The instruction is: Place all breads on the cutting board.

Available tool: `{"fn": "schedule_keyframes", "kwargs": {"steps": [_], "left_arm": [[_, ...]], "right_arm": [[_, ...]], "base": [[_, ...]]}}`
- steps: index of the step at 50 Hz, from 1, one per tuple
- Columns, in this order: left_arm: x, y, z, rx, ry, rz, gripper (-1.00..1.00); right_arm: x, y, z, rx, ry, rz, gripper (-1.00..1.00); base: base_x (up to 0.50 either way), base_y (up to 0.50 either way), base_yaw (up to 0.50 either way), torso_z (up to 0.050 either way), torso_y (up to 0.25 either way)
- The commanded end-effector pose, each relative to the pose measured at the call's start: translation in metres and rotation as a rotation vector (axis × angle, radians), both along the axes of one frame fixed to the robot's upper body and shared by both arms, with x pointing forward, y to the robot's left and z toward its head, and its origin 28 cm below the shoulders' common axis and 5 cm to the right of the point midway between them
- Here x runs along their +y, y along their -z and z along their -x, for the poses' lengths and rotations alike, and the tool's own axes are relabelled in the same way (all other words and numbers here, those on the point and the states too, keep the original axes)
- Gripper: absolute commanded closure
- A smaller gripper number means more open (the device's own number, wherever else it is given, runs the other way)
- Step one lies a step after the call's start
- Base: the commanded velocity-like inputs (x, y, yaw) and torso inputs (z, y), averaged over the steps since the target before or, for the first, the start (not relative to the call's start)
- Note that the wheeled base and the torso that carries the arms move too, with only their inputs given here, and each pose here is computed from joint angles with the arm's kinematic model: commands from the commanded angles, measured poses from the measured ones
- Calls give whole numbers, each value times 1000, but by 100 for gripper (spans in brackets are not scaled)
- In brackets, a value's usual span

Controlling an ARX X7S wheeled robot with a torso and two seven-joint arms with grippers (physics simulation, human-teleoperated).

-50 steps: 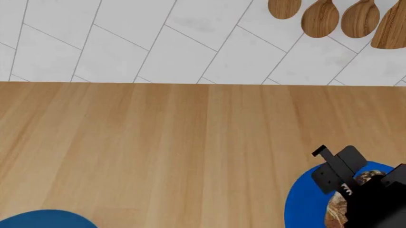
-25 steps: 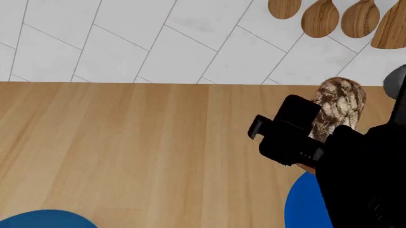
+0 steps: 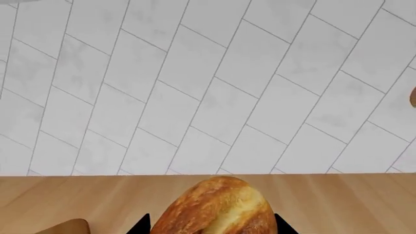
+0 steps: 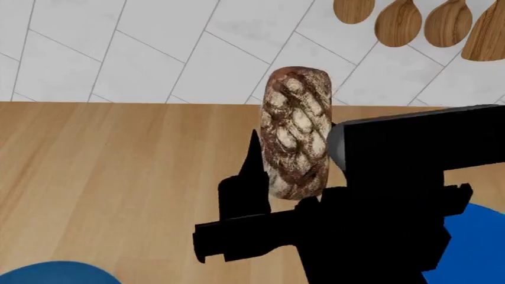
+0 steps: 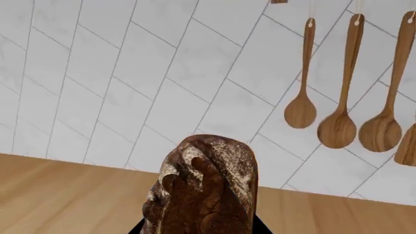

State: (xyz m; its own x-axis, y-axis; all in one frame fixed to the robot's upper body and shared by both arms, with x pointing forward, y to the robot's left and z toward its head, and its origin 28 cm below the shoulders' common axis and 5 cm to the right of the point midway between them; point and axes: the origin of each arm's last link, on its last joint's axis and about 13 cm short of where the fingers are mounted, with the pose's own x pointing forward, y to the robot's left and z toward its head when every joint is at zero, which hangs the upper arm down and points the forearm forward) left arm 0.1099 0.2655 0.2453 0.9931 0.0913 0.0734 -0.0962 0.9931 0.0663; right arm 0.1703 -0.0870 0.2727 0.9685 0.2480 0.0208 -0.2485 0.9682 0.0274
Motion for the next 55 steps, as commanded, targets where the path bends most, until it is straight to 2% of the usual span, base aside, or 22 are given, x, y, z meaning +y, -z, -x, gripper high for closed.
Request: {"fn": "schedule_keyframes", "kwargs": {"steps": [1,18,29,55], "left_arm": [[0,1,2,-5,-7,15,100],[2,2,4,-4,-9,18,100],[2,5,2,6,-14,22,100],[0,8,-1,22,-4,24,100]], "right_arm": [[3,11,-6,-52,-30,83,100],[3,5,-1,-72,-38,85,100],[4,8,-5,-74,-42,106,100],[2,8,-5,-59,-40,95,100]], "base": [[-62,242,0,0,0],[-196,481,0,0,0],[-1,500,0,0,0],[0,500,0,0,0]]}}
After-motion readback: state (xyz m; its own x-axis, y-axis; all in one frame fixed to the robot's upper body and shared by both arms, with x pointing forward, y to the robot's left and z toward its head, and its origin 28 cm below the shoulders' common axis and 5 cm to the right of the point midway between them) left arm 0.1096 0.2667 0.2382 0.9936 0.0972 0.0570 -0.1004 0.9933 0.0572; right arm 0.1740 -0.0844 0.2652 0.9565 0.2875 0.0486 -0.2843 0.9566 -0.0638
